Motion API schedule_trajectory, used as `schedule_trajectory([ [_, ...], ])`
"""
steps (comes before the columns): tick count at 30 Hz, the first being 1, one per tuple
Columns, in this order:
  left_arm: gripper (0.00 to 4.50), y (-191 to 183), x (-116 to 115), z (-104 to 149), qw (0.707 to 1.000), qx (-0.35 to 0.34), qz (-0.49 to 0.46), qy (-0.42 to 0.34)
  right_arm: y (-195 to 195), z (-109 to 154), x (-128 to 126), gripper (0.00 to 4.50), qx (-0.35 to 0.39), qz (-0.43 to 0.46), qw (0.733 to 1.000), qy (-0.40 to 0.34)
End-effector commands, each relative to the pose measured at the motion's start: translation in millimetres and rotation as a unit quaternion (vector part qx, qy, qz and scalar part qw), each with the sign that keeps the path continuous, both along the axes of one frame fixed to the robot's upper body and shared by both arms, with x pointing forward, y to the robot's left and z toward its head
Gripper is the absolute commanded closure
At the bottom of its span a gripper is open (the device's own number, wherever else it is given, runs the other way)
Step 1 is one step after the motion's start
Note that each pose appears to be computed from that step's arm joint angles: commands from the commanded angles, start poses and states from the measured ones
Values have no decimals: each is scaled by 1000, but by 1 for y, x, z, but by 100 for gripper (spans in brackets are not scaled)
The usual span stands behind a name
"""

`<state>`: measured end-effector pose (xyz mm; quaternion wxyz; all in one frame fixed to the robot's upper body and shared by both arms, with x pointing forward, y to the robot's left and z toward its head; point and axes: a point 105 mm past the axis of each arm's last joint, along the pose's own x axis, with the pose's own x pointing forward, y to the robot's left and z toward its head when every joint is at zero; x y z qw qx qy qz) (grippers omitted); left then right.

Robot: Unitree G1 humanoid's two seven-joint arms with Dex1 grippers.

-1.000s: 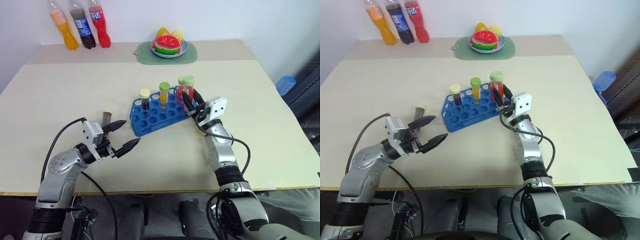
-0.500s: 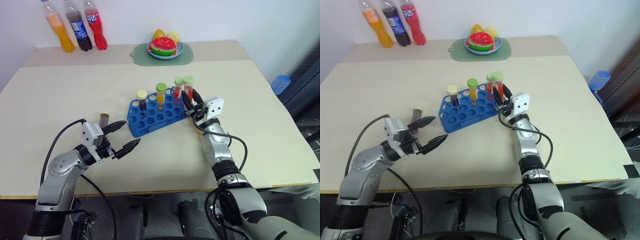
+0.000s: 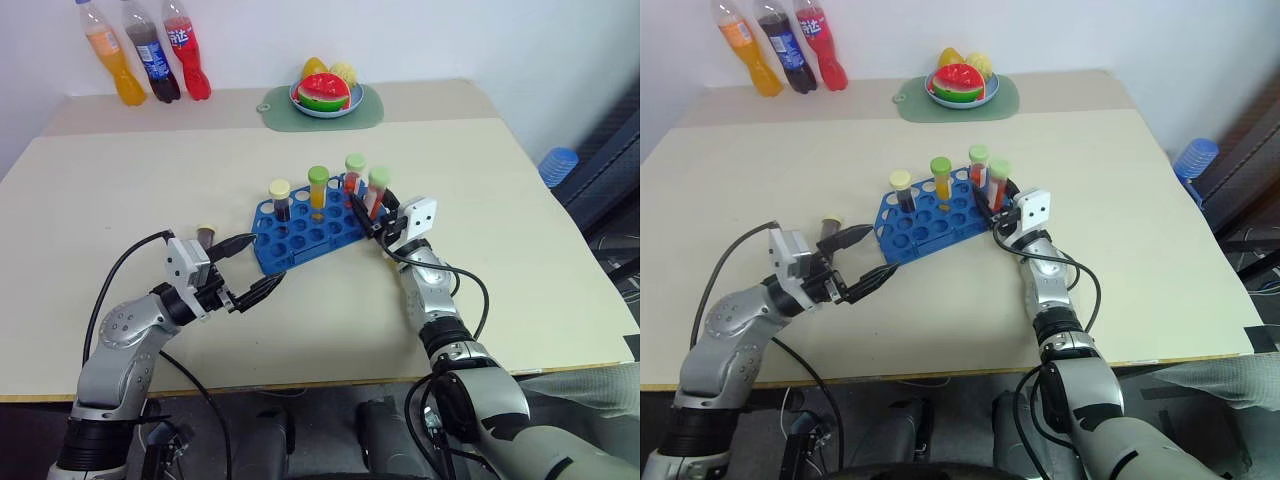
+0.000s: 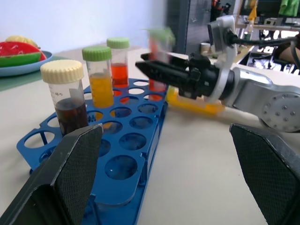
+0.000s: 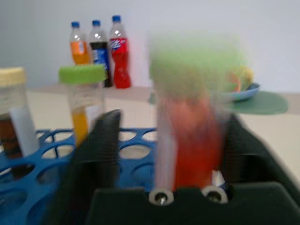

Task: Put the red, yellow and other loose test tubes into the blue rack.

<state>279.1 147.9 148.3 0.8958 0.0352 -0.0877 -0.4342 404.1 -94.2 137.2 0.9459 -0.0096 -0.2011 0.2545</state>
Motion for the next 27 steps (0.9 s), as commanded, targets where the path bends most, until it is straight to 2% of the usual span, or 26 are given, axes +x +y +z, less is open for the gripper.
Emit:
schedule_trajectory([
  [1,0,-5,-2,9,1000,-4,-8,-20,-8,23,-7,3,-17,-4,999,-51],
  [4,0,-6,-2,9,1000,-6,-9,-20,-18,34,-19,3,-44,9,997,-65],
  [8,0,-9,-1,6,1000,-8,-12,-17,-30,38,-48,3,-115,22,992,-53],
  [12,0,-12,0,4,1000,-11,-19,-14,-43,41,-79,3,-152,46,987,4],
  [14,0,-14,1,3,1000,-13,-25,-13,-54,42,-80,3,-157,46,984,77],
  [18,0,-18,3,1,999,-15,-33,-12,-72,31,-66,3,-164,2,962,219],
  [20,0,-19,4,1,999,-16,-35,-12,-87,20,-54,3,-138,-43,935,324],
  [22,0,-20,4,0,999,-16,-36,-12,-86,13,-53,3,-118,-34,906,405],
  [27,0,-20,2,-4,999,-15,-34,-7,-79,16,-44,3,-96,-26,859,502],
])
